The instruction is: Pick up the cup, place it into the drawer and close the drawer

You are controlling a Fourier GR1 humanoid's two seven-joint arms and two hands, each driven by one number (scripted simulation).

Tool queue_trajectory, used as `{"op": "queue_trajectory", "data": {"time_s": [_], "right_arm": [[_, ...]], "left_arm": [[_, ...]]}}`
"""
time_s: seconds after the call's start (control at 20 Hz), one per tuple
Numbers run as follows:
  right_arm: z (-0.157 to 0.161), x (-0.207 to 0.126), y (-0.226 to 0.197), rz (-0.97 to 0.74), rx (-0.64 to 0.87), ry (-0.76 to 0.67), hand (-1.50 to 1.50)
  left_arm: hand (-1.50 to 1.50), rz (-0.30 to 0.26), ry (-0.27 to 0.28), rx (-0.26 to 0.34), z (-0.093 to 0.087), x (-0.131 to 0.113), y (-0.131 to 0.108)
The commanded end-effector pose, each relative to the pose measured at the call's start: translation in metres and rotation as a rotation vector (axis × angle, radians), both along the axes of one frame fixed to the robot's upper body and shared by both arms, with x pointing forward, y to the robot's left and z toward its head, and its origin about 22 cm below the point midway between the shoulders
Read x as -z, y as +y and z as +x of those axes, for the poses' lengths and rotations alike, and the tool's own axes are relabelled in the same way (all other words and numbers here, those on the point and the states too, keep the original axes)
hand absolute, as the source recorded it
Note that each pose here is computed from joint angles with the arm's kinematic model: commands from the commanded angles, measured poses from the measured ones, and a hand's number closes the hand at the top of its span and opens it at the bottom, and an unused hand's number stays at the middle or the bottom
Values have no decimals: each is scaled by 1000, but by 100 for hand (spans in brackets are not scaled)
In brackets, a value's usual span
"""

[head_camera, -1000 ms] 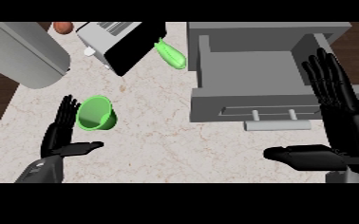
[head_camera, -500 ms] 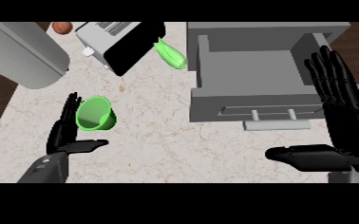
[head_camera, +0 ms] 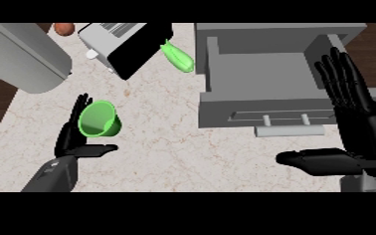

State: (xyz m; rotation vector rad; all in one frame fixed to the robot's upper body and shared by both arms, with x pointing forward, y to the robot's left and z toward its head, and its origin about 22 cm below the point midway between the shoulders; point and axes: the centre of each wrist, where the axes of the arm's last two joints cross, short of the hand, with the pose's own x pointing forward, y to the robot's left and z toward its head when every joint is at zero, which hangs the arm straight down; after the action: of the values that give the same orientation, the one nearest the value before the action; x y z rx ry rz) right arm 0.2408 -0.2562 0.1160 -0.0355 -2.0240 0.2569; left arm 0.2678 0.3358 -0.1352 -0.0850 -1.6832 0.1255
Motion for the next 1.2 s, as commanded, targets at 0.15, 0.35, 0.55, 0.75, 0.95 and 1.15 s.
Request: {"op": "queue_trajectory", "data": {"time_s": [0.15,0.35,0.55,0.75,0.95,1.15], "right_arm": [[0,-8,-8,11,-10,10,-150],[4,2,-12,-13,2,24,-150],[-13,7,-17,-8,2,9,-150],[1,2,-21,-11,7,9,-150],[7,0,-7,-13,6,2,-150],[0,7,-7,-7,25,12,-150]], "left_arm": [[150,-207,-122,116,4,-1,-5],[150,-245,-125,201,7,-2,-13],[150,-304,-163,192,9,0,-24],[150,-277,-237,154,21,-8,-28],[150,-240,-273,-38,14,-2,-29],[150,-232,-335,-73,12,-6,-17]]}}
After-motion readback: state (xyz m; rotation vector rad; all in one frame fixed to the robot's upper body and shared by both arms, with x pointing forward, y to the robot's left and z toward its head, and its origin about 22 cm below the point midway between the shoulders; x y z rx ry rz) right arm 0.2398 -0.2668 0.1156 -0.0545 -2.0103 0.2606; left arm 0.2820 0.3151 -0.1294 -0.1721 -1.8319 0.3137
